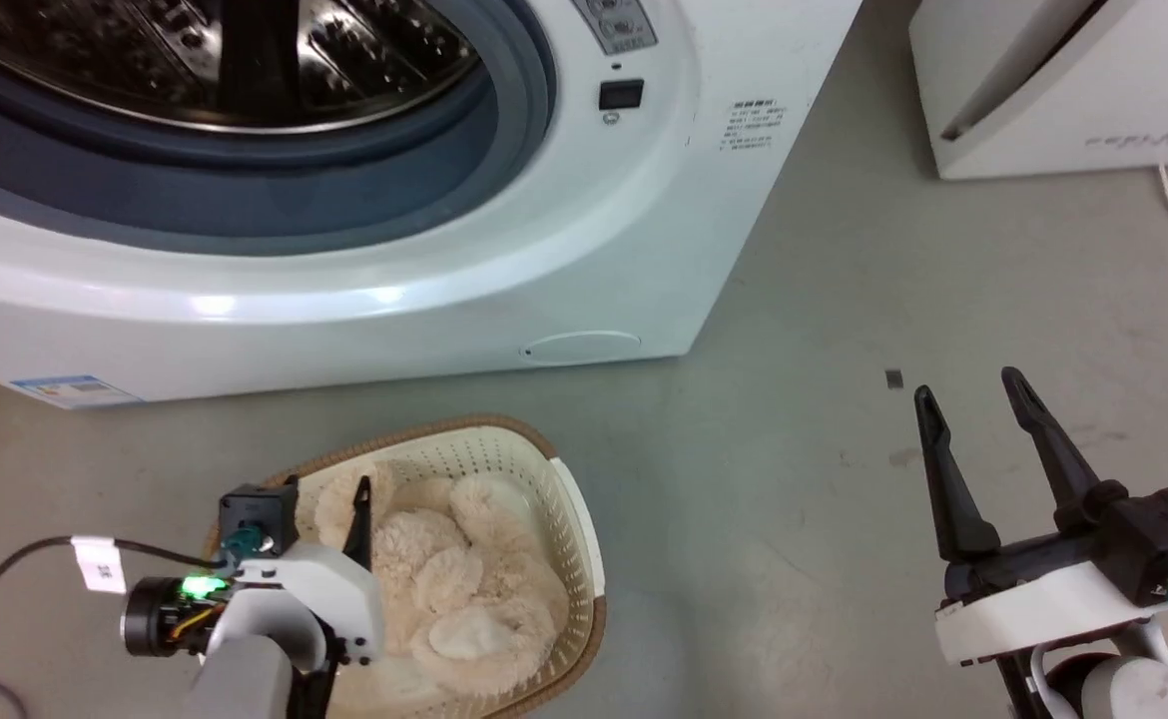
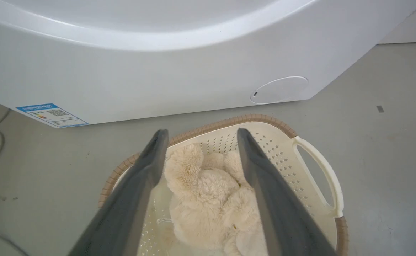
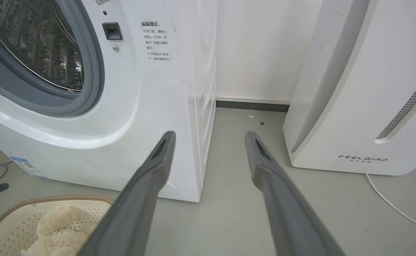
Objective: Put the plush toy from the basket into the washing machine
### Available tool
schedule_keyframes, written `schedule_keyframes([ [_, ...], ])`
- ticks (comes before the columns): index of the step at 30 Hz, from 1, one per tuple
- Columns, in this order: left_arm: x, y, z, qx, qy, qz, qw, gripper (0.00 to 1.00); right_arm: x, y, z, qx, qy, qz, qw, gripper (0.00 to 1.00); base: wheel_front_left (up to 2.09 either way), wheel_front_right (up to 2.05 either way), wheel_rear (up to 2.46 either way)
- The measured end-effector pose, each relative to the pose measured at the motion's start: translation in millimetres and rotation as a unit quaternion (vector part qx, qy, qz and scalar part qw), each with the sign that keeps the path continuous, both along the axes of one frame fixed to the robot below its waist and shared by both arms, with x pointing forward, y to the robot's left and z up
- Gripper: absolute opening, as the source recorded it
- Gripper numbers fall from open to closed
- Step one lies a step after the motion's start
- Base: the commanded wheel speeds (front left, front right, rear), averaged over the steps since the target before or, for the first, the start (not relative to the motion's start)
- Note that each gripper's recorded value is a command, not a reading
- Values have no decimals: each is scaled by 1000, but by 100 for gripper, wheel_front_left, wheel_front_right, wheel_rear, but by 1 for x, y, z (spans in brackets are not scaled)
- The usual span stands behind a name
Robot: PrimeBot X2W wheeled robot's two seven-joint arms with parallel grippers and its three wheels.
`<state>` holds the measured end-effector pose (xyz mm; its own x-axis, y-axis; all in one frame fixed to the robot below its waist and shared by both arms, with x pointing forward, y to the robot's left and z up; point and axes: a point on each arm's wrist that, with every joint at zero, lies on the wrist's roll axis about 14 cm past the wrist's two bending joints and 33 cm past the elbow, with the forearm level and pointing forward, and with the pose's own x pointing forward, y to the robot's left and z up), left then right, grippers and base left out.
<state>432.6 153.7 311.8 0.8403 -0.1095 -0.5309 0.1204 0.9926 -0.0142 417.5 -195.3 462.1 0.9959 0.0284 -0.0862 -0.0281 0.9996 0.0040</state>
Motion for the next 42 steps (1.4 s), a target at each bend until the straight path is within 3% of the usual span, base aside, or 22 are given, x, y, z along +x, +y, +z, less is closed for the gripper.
schedule_keyframes([
  [19,-10,12,-100,31,175,-14,984,100,11,-10,-44,-1,41,-13,999,100,0,0,0],
  [42,-11,19,-191,50,286,-21,957,100,18,-25,-101,0,93,-34,995,100,0,0,0],
])
